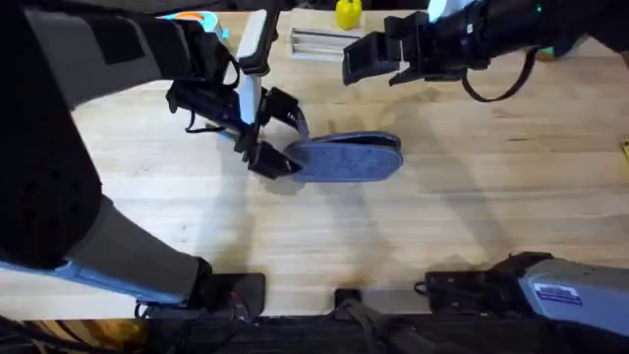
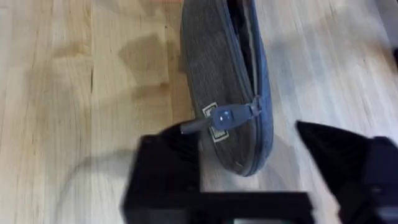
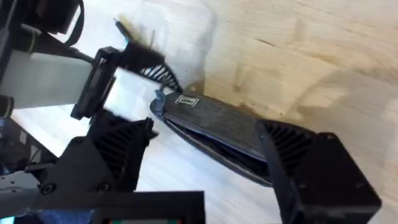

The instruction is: Unzip the bag, pick up the pens from the table one at a time and place them inside, then zip the bag closed.

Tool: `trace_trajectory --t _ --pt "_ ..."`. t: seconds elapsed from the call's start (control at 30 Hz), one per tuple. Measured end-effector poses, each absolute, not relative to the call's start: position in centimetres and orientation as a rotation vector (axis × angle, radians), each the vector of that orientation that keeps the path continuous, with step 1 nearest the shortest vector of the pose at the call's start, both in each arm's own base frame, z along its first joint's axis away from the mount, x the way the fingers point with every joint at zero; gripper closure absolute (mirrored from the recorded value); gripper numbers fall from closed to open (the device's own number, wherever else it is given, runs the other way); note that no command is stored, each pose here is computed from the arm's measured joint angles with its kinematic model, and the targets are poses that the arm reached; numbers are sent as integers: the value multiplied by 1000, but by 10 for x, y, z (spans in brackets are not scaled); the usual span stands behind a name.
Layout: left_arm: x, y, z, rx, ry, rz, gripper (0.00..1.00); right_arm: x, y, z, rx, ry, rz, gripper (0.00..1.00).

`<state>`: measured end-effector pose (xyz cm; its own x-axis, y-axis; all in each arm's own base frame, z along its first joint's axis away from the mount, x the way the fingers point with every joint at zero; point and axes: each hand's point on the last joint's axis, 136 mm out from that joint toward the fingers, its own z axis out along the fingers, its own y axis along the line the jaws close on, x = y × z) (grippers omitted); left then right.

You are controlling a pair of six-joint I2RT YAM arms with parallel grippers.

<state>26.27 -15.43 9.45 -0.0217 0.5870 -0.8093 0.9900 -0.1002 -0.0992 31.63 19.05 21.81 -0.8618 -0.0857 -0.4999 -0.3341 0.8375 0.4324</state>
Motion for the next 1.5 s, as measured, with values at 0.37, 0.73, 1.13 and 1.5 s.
trace_trajectory --t 0.37,0.73,1.13,1.5 --pt "262 -155 95 1727 1652 -999 8 308 189 214 -416 2559 695 5" --pt "277 -116 144 1567 1784 -991 7 288 203 244 -903 2395 595 5" --pt "278 -89 190 1522 1802 -850 6 279 211 240 -1535 2002 348 5" --pt "260 -89 224 1591 1691 -681 6 281 211 241 -1592 1946 312 5"
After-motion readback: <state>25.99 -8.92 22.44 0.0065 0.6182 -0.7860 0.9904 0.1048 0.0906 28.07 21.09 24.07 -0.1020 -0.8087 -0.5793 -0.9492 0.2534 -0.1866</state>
